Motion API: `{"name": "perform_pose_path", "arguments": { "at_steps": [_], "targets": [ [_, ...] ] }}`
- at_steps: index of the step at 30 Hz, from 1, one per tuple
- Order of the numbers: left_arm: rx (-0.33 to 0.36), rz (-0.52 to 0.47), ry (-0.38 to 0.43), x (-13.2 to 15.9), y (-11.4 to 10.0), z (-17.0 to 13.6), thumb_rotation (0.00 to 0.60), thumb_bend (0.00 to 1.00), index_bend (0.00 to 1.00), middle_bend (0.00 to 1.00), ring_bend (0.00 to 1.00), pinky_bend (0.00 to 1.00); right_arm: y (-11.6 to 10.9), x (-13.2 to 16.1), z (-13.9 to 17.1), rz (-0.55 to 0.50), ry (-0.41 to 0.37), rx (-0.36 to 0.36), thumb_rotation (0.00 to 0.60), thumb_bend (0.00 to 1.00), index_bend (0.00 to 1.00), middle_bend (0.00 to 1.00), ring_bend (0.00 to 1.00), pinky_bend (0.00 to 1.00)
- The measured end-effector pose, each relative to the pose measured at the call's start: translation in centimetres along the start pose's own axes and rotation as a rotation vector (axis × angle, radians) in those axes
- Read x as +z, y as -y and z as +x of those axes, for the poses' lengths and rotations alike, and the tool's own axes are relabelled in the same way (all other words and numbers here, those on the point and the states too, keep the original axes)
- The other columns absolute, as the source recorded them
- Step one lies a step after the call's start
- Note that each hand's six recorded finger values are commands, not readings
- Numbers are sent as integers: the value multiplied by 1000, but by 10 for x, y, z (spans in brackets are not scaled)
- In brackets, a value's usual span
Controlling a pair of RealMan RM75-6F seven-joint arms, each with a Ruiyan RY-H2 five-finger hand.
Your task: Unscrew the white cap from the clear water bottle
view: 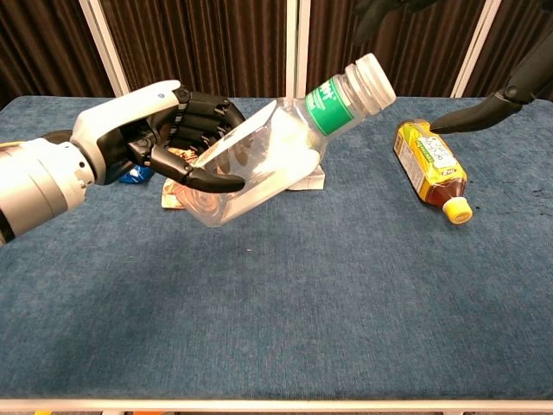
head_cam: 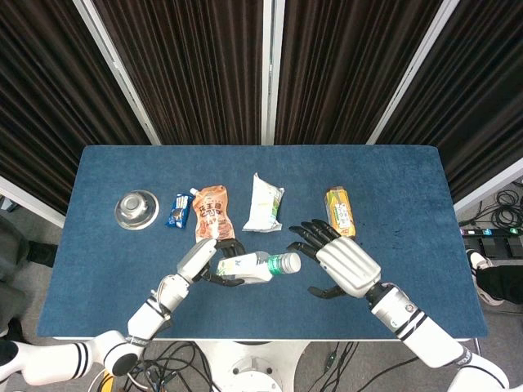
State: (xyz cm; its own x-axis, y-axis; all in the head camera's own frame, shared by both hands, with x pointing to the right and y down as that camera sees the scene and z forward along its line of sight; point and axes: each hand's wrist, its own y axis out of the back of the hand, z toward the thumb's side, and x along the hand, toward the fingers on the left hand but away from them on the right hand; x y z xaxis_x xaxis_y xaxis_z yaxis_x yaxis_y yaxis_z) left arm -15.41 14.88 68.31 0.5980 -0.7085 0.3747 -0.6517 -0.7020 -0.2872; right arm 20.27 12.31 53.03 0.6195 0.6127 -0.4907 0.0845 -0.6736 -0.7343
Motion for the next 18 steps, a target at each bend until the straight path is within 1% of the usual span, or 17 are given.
{"name": "perform_pose_path", "arguments": {
  "at_steps": [7, 18],
  "targets": [
    [6, -8, -4, -1, -2, -1, 600, 206, 656, 580, 496, 548, 8, -9, 6, 1, 29, 33, 600, 101, 213, 50, 0, 0],
    [-5, 0, -2, 0, 1, 0, 600, 207, 659, 580, 496, 548, 6, -4, 7, 5, 4, 24, 600, 101, 213, 49, 0, 0]
  ]
}}
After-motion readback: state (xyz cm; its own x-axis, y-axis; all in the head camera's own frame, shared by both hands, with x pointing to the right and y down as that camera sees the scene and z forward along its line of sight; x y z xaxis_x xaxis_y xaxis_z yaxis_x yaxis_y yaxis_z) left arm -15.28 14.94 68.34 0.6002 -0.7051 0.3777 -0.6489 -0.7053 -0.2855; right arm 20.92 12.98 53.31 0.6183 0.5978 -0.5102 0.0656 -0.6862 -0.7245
